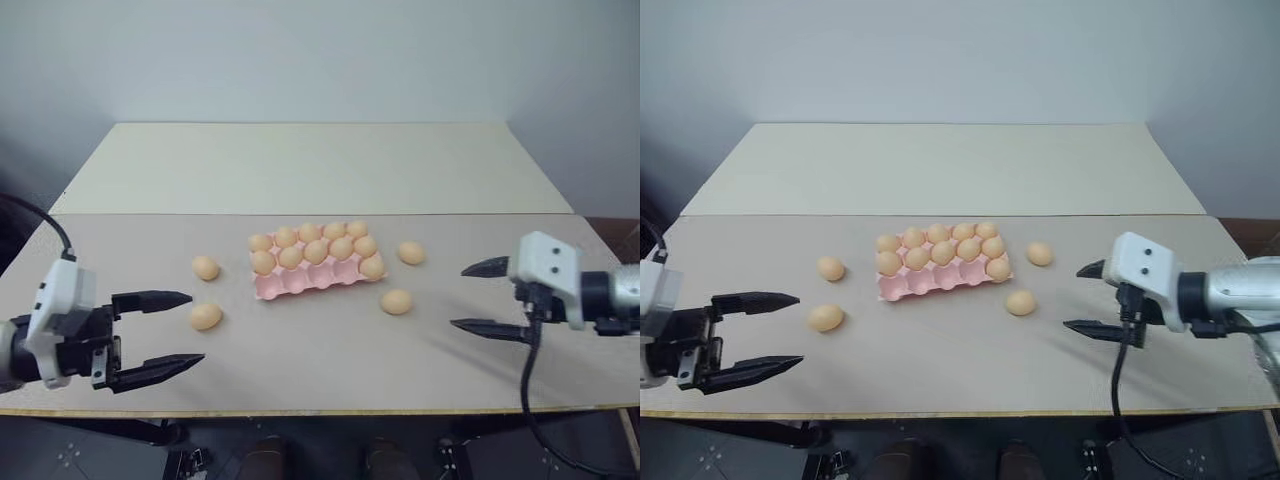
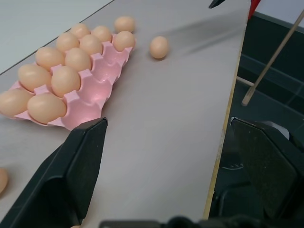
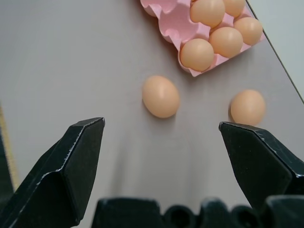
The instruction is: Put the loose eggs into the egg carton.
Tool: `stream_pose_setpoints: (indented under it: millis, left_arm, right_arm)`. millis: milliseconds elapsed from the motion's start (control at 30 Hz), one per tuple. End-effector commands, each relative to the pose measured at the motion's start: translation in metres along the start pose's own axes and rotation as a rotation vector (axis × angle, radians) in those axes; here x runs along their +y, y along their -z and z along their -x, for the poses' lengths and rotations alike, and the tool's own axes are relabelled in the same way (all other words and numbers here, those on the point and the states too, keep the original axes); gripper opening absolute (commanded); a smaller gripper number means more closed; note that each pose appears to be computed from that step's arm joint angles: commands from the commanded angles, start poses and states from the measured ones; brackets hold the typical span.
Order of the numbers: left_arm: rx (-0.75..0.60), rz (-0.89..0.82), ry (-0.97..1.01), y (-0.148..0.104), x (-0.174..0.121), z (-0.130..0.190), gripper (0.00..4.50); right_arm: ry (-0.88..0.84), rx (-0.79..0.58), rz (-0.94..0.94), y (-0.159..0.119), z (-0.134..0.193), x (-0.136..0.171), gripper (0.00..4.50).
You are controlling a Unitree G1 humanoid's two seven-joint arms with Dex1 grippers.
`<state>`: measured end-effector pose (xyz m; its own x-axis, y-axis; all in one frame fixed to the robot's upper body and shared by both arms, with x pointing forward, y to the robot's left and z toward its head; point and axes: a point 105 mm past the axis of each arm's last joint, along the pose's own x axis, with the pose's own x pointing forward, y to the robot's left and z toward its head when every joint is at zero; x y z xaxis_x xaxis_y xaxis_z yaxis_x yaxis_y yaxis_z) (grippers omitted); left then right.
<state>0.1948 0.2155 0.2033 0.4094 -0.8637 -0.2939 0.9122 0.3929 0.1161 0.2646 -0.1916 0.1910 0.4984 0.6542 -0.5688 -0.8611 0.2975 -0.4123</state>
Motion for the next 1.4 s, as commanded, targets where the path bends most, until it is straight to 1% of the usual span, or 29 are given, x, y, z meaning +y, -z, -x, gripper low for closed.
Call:
stream_pose_setpoints:
  millis: [33,367,533,700,800,867,967,1000,1100,1167,1300,1400]
  left_arm:
    - [-0.012,-0.047,-0.007,-0.005,0.003,-0.002,4.5]
    - [-0.015,-0.053,0.003,-0.003,0.003,-0.007,4.5]
    - [-0.014,-0.053,-0.002,-0.003,0.002,-0.007,4.5]
    - [-0.006,-0.049,-0.015,0.0,0.001,-0.005,4.5]
    - [-0.006,-0.044,-0.017,0.001,-0.001,-0.005,4.5]
    - [-0.006,-0.044,-0.019,0.001,-0.002,-0.005,4.5]
    - [-0.002,-0.047,-0.021,0.002,-0.001,-0.004,4.5]
    - [-0.002,-0.047,-0.02,0.001,-0.001,-0.004,4.5]
    - [-0.001,-0.049,-0.02,0.0,0.001,-0.003,4.5]
    - [-0.001,-0.05,-0.021,0.001,0.001,-0.003,4.5]
    - [-0.001,-0.051,-0.023,0.001,0.001,-0.003,4.5]
    - [-0.004,-0.049,-0.024,0.001,0.001,-0.003,4.5]
  right_arm:
    - [-0.011,0.005,0.073,0.001,-0.018,-0.003,4.48]
    - [-0.09,-0.006,0.172,0.001,-0.07,-0.01,4.48]
    - [-0.119,0.005,0.191,0.006,-0.087,-0.008,4.48]
    - [-0.119,0.002,0.185,0.01,-0.096,-0.009,4.48]
    - [-0.11,0.005,0.182,0.011,-0.099,-0.011,3.88]
    - [-0.107,0.01,0.182,0.013,-0.1,-0.011,3.26]
    - [-0.108,0.012,0.187,0.013,-0.1,-0.011,2.18]
    - [-0.105,0.016,0.193,0.013,-0.1,-0.011,2.01]
    - [-0.093,0.012,0.198,0.011,-0.096,-0.011,2.01]
    - [-0.077,-0.015,0.201,0.004,-0.09,-0.014,2.01]
    - [-0.01,-0.138,0.198,-0.031,-0.081,-0.025,2.01]
    - [0.065,-0.25,0.159,-0.06,-0.082,-0.039,2.01]
